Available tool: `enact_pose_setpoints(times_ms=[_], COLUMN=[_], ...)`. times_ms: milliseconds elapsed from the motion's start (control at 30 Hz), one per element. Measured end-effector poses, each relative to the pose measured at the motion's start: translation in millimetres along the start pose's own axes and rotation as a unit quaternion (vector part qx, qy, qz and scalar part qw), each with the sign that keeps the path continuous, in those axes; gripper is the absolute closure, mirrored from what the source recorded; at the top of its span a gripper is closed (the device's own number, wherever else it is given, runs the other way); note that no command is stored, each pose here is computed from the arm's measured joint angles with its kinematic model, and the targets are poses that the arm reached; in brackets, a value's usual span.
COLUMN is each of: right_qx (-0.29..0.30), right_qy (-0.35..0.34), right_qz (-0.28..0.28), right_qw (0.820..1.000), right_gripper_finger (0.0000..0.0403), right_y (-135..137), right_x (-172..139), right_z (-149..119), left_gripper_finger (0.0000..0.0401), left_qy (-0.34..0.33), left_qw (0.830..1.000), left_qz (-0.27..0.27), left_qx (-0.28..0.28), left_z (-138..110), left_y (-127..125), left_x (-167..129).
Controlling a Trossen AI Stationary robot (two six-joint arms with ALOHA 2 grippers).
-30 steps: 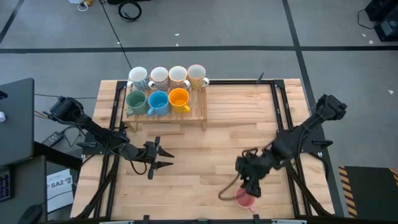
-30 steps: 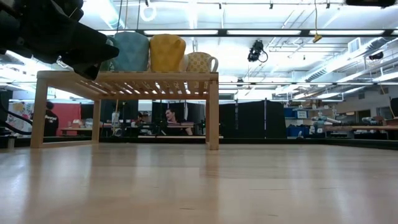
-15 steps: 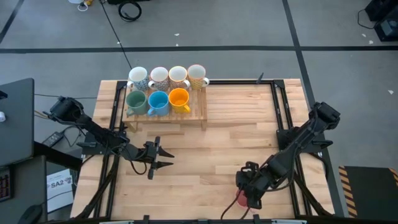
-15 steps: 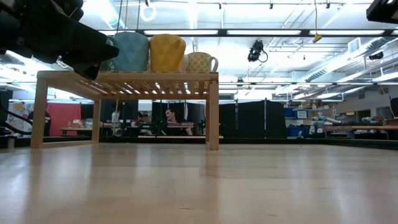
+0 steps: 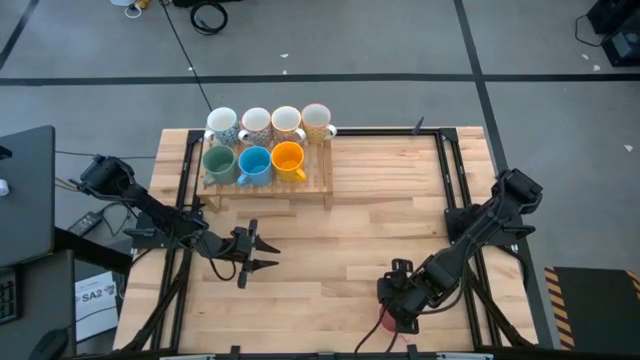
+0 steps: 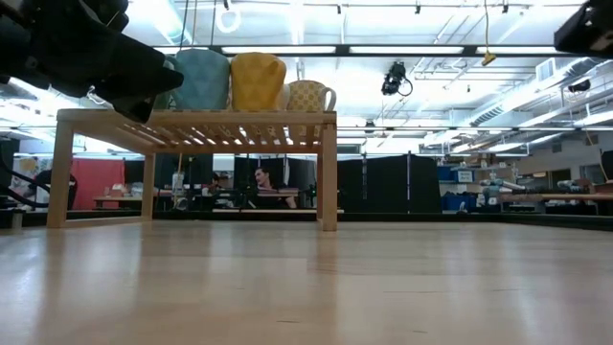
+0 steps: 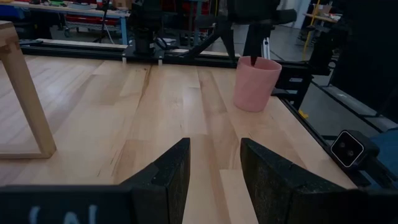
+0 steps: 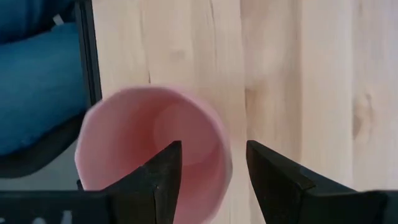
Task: Place coffee mugs
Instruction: Move the pink mug to the middle of the table
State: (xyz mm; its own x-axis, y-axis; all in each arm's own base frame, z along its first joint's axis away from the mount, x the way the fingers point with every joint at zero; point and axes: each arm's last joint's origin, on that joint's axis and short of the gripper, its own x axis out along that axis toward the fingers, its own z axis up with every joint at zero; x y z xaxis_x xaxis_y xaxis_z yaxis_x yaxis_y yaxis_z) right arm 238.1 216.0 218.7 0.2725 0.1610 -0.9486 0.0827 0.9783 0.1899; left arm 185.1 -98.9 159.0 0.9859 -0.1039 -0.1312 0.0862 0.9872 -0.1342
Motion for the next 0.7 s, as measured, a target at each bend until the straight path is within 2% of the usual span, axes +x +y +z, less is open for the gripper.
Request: enact_pose_setpoints(times_ms=[367, 500, 700], right_qx=[0.014, 0.020, 0.023], right_qy=[0.046, 0.043, 0.042], right_qz=[-0.044, -0.046, -0.052], right_qw=[0.998, 0.998, 0.997], right_gripper_finger=[0.0229, 0.0265, 0.0345], right_y=[-8, -11, -20], right_x=[16, 16, 17], right_z=[-2, 2, 10], left_gripper_finger=[0.0253, 0.0253, 0.0253], left_qy=[0.001, 0.001, 0.001], left_qw=[1.000, 1.000, 1.000], left_qz=[0.000, 0.000, 0.000], left_qx=[0.001, 0.001, 0.001], left_z=[0, 0, 0], left_y=[0, 0, 0], left_x=[0, 0, 0])
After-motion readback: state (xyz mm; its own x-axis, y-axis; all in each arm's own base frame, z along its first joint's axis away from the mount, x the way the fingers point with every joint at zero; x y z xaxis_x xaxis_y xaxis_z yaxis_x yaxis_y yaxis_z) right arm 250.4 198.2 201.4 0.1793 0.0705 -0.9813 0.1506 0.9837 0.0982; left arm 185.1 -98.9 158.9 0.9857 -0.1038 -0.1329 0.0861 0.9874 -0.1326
